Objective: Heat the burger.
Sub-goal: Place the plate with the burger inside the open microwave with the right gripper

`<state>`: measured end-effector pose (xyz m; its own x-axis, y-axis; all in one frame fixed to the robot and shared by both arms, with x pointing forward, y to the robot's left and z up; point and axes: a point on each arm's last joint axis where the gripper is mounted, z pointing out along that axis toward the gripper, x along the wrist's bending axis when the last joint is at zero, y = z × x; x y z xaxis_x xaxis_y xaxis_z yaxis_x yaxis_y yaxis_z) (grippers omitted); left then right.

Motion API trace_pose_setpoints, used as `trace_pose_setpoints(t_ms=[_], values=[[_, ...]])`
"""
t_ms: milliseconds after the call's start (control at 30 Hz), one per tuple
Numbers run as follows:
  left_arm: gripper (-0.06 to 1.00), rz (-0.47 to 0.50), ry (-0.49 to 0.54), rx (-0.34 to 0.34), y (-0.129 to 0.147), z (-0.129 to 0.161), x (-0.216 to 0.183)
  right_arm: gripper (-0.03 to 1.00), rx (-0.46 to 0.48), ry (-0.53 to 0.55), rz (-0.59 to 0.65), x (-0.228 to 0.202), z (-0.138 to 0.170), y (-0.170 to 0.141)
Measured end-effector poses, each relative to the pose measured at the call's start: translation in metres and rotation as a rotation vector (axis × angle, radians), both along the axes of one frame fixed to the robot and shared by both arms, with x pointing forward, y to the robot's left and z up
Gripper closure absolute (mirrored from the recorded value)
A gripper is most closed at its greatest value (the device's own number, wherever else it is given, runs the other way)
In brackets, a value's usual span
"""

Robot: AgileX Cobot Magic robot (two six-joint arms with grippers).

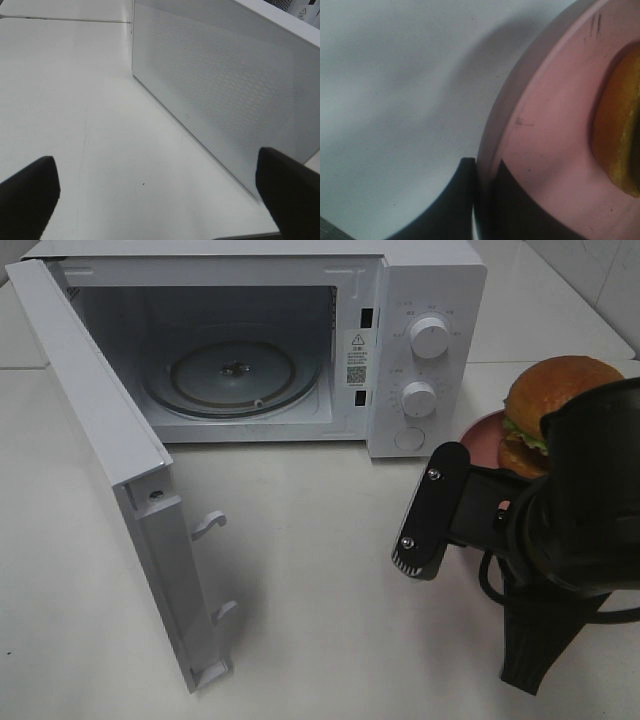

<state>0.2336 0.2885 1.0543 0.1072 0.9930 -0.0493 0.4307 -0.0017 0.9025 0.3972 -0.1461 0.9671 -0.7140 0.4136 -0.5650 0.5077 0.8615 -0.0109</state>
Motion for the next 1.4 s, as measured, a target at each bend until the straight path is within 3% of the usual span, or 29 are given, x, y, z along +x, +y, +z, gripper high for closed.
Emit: trace_pose_setpoints(t_ms=[233, 567, 767, 1000, 1400], values=[[-0.04, 0.000, 0.000, 0.000, 0.000, 0.000, 0.000, 0.90, -0.027, 0.001, 0.121, 0.001, 0.001, 0.005], [-0.04, 0.000, 0.000, 0.000, 0.000, 0.000, 0.000, 0.90, 0.005, 0.018, 0.375, 0.003, -0.001, 0.019], [-0.04, 0.000, 0.000, 0.000, 0.000, 0.000, 0.000, 0.90, 0.016, 0.021, 0.450, 0.003, -0.002, 0.024], [-0.04, 0.000, 0.000, 0.000, 0.000, 0.000, 0.000, 0.90, 0.018, 0.017, 0.656, 0.003, -0.002, 0.034], [-0.04, 0.000, 0.000, 0.000, 0.000, 0.000, 0.000, 0.90, 0.014, 0.012, 0.738, 0.003, -0.002, 0.038]])
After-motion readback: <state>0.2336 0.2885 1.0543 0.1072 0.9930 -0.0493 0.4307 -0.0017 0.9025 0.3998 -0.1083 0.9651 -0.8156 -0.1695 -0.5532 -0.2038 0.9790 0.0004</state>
